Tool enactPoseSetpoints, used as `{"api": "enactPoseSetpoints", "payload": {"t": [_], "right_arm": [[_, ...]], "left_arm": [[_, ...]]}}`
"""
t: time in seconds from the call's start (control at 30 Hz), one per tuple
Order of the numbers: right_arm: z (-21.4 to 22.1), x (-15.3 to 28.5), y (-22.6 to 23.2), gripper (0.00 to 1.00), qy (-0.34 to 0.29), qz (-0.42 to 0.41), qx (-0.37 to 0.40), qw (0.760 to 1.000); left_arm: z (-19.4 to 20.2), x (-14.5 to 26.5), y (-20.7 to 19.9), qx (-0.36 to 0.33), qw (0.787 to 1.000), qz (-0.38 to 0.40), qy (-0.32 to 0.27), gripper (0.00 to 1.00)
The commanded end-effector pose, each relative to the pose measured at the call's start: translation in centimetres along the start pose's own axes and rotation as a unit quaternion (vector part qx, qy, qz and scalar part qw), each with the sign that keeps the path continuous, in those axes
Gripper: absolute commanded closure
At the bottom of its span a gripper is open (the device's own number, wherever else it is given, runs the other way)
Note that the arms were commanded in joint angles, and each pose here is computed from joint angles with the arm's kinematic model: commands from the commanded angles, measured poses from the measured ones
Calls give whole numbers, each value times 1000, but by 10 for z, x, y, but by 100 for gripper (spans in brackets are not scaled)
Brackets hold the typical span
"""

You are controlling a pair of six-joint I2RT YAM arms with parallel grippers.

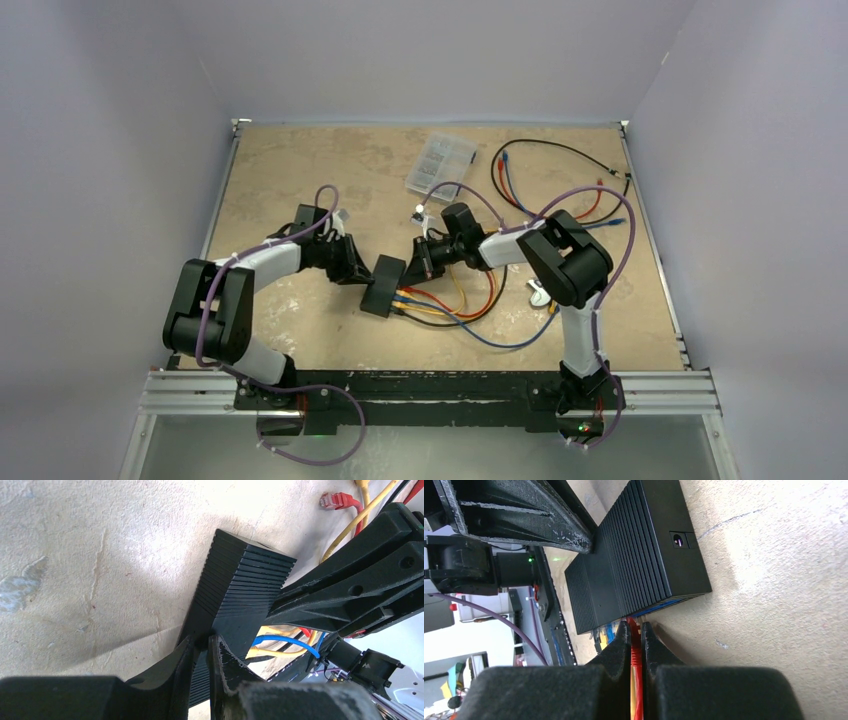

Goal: Pull the plug from the switch port
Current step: Pull the connector from the switch port.

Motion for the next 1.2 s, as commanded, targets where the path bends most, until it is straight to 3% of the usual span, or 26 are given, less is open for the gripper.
{"api": "enactPoseSetpoints", "payload": {"t": [0.0,0.17,0.4,0.87,1.17], "right_arm": [[31,15,-36,100,44,114,-30,992],[21,20,-37,100,39,146,-12,988],[1,14,-31,100,25,134,-3,991],[-24,-26,1,100,24,46,5,999],[-17,-26,2,100,29,32,-3,999]], "left_arm": [[2,-7,41,4,994,-112,-16,85],[-3,-2,33,-6,995,-97,-31,82],[-14,19,14,-31,993,-85,-71,62],[5,30,-71,-174,974,-86,-116,51],[25,7,-71,-239,955,-143,-100,48]]}}
Point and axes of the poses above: each gripper's point midway between its finger pads, its own x axis back along the fingers, its own y axis along the line the jaws close on, z = x × y, the point moved 5 cm from there along x, back along the fingers, and after that the axes turned 4 degrees about x, right-handed, at the moved point
